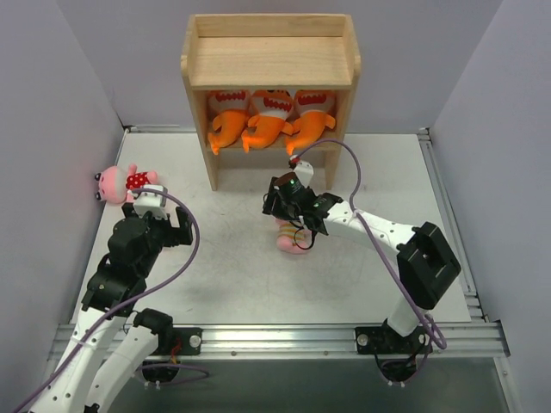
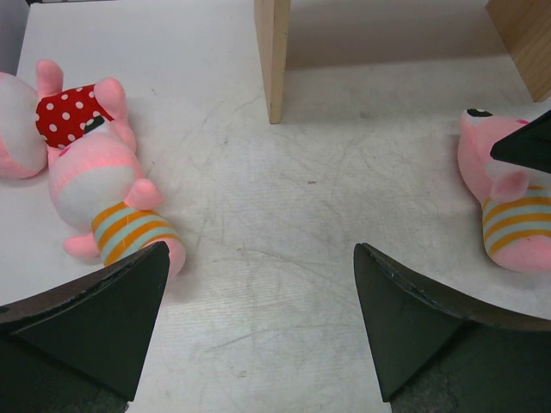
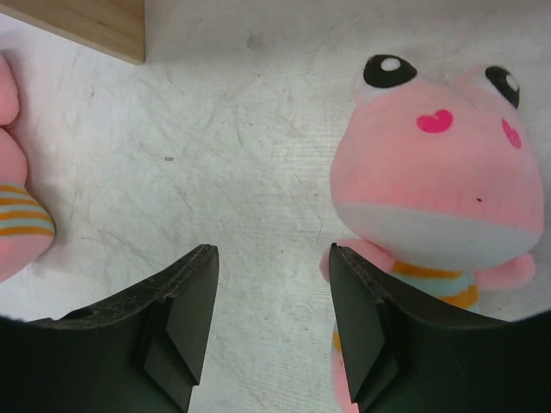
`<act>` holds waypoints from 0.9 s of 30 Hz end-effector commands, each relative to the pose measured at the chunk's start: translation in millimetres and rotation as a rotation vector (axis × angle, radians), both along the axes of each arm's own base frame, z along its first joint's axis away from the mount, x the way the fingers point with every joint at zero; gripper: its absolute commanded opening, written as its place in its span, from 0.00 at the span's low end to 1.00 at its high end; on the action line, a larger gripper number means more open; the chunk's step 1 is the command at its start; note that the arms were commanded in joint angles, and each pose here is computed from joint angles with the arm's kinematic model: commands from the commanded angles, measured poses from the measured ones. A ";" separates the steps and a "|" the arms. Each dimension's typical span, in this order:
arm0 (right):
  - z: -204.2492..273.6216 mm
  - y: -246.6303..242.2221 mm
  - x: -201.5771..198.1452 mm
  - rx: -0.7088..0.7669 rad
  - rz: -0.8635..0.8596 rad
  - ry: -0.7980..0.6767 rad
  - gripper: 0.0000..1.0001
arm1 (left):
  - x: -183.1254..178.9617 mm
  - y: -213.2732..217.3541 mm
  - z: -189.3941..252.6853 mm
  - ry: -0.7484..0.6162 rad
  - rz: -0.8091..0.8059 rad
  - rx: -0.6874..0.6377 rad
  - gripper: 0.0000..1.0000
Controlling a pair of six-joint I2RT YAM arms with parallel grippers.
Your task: Place and organize the stuffed toys onto the shelf
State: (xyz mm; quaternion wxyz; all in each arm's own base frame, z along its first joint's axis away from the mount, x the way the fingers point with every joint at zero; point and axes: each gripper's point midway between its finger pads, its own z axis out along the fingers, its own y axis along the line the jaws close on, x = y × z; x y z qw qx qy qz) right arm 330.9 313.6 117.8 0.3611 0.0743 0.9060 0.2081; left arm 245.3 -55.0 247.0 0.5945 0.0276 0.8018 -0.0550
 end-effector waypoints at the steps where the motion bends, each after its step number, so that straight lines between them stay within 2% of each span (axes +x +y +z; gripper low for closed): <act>1: 28.1 -24.0 2.5 -0.131 0.002 -0.066 0.54 | 2.9 -0.8 7.7 -0.027 -0.004 -0.002 0.96; 6: 30.3 -55.6 -5.2 -0.182 -0.066 -0.050 0.55 | 3.6 -1.6 7.6 -0.025 -0.007 -0.003 0.97; 11: 11.3 -76.2 -17.7 -0.135 -0.125 -0.005 0.65 | 4.3 -1.3 6.5 -0.021 -0.005 -0.002 0.96; 14: -3.1 -88.3 -15.0 -0.075 -0.132 0.040 0.66 | 4.8 -2.3 5.4 -0.016 -0.010 -0.001 0.97; 17: -3.2 -93.9 -6.4 -0.040 -0.118 0.021 0.66 | 5.3 -2.8 4.3 -0.013 -0.011 -0.001 0.97; 20: -4.6 -94.8 0.7 -0.005 -0.085 0.030 0.71 | 5.2 -1.5 4.4 -0.012 -0.005 0.001 0.96; 27: -7.2 -101.4 26.3 0.080 -0.086 -0.002 0.71 | 6.3 -3.0 2.5 -0.006 -0.011 0.001 0.96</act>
